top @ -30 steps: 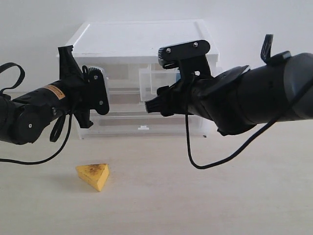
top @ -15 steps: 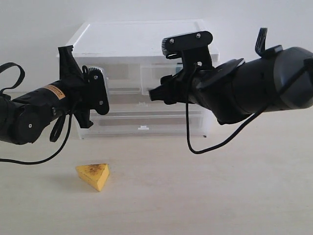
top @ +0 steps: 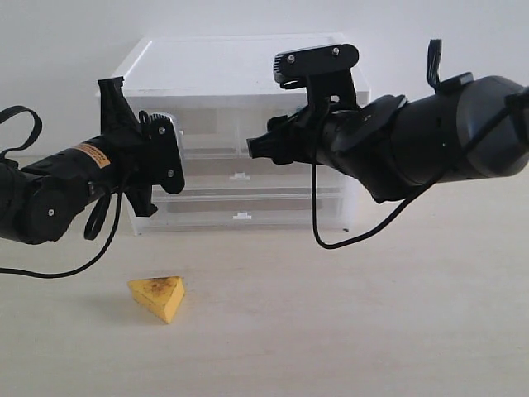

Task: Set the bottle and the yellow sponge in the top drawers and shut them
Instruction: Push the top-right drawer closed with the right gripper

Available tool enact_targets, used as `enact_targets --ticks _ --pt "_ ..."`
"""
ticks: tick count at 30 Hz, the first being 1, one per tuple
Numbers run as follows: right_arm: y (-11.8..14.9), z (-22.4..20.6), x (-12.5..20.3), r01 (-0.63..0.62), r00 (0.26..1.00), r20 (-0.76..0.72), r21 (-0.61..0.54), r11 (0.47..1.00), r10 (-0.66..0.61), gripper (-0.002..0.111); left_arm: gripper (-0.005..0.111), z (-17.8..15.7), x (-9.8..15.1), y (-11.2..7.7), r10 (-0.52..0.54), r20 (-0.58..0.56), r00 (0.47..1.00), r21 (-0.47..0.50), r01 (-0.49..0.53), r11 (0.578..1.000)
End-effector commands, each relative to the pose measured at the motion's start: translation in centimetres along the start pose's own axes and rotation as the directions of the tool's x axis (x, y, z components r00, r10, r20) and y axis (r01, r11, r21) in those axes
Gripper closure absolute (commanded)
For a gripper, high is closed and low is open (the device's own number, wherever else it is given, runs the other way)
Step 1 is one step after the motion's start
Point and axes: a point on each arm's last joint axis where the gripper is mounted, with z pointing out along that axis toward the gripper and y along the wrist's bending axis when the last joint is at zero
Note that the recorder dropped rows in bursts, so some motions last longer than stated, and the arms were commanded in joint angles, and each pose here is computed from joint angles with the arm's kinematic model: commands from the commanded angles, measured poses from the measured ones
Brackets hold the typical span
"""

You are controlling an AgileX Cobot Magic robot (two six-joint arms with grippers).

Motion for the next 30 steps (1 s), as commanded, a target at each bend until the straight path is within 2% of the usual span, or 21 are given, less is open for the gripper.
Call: enact_targets --ticks 1,5,10,12,13,15,25,30 --pt "0.0 0.1 -0.4 0.009 1.0 0.003 -0.023 1.0 -0.009 0.058 0.103 0.4 0.3 2.1 -0.052 0.0 0.999 -0.161 0.051 0.986" --pt "-0.1 0.1 -0.4 0.009 1.0 0.004 -0.021 1.0 -0.009 0.076 0.103 0.4 0.3 2.1 -0.052 0.0 0.999 -0.161 0.051 0.986" --pt "-0.1 0.1 -0.2 0.02 1.0 -0.015 -0.018 1.0 -0.021 0.077 0.103 0.4 0.3 2.1 -0.052 0.0 0.999 -0.161 0.051 0.986" --pt "0.0 0.1 -0.1 0.058 0.998 -0.018 -0.026 0.998 -0.058 0.074 0.103 0.4 0.3 2.1 -0.057 0.001 0.998 -0.16 0.056 0.985" --pt "0.0 0.1 -0.1 0.071 0.997 -0.02 -0.028 0.997 -0.071 0.063 0.103 0.4 0.3 2.1 -0.064 0.002 0.998 -0.16 0.064 0.985" --pt "0.0 0.1 -0.1 0.064 0.998 -0.021 -0.028 0.998 -0.064 0.053 0.103 0.4 0.3 2.1 -0.067 0.002 0.998 -0.16 0.066 0.985" --pt "-0.2 -0.2 0.2 0.067 0.994 -0.084 -0.017 0.998 -0.068 0.053 0.103 0.4 0.3 2.1 -0.067 0.002 0.998 -0.16 0.066 0.985" --pt "-0.9 -1.8 0.1 0.074 0.994 -0.079 -0.004 0.997 -0.074 0.058 0.103 0.4 0.3 2.1 -0.067 0.002 0.998 -0.16 0.066 0.985"
